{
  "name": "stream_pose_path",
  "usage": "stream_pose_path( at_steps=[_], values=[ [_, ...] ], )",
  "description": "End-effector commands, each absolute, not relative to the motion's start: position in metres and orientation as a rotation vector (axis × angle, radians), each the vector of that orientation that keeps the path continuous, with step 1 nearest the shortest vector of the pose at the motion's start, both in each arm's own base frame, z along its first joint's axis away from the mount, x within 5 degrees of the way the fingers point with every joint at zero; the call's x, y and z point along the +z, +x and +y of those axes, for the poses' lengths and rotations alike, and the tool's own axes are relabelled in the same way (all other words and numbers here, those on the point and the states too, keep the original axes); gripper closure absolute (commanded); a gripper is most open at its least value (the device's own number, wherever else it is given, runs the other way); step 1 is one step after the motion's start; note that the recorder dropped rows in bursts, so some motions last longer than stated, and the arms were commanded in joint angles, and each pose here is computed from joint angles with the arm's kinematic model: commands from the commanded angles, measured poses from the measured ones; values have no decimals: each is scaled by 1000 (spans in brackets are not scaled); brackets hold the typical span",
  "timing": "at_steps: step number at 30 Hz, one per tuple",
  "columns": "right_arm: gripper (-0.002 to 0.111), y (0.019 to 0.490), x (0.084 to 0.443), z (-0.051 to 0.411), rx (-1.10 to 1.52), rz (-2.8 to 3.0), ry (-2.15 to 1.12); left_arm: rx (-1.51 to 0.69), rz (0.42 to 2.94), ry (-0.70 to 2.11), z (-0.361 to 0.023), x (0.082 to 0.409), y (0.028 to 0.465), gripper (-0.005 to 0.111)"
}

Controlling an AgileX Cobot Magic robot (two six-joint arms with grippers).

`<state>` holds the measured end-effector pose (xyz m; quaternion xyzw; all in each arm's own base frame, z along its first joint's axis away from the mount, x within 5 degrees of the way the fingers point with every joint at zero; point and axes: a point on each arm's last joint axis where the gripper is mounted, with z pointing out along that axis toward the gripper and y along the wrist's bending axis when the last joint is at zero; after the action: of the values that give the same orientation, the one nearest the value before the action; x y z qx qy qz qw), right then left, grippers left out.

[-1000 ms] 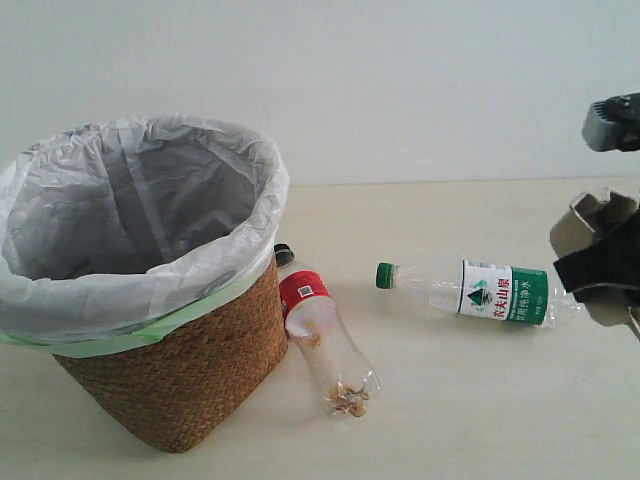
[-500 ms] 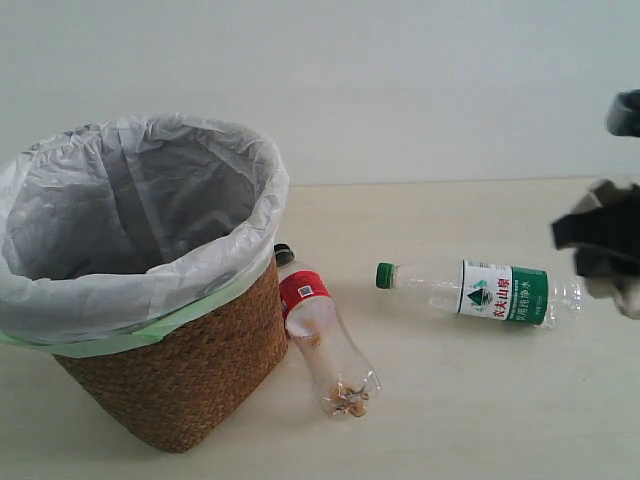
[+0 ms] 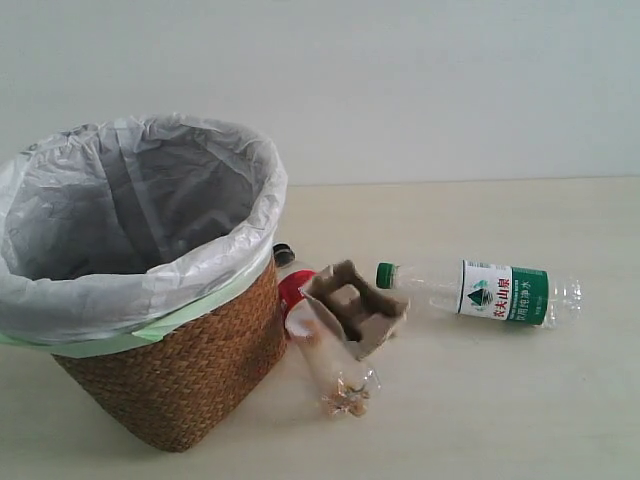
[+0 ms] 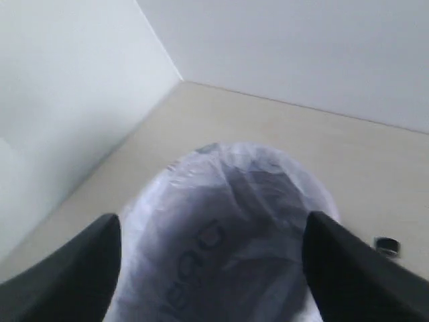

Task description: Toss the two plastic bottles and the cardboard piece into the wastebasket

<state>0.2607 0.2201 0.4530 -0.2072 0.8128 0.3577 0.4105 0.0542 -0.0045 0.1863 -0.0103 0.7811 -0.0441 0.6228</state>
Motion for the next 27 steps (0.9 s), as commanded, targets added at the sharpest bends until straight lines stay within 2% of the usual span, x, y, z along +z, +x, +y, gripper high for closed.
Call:
stream_pose_path(
  at_steps=[1, 5, 12, 16, 18, 23, 27],
  values=[
    [41, 272, 432, 197, 575, 2241, -528, -101, 1792, -27, -4, 185, 54, 103],
    [41, 274, 420, 182, 338, 2367, -518, -101, 1792, -27, -4, 185, 54, 103],
    [42, 274, 406, 170, 95, 2483, -629, -101, 1792, -27, -4, 185, 54, 103],
    [56, 278, 407, 163, -28, 2451, -646, -101, 1792, -27, -4, 185, 54, 103],
    [60, 278, 401, 162, -50, 2460, -682, -101, 1792, -27, -4, 185, 54, 103],
    [59, 275, 362, 160, -144, 2547, -838, -101, 1792, -27, -4, 185, 54, 103],
    [41, 275, 323, 155, -247, 2566, -938, -101, 1792, -27, -4, 185, 54, 103]
  ],
)
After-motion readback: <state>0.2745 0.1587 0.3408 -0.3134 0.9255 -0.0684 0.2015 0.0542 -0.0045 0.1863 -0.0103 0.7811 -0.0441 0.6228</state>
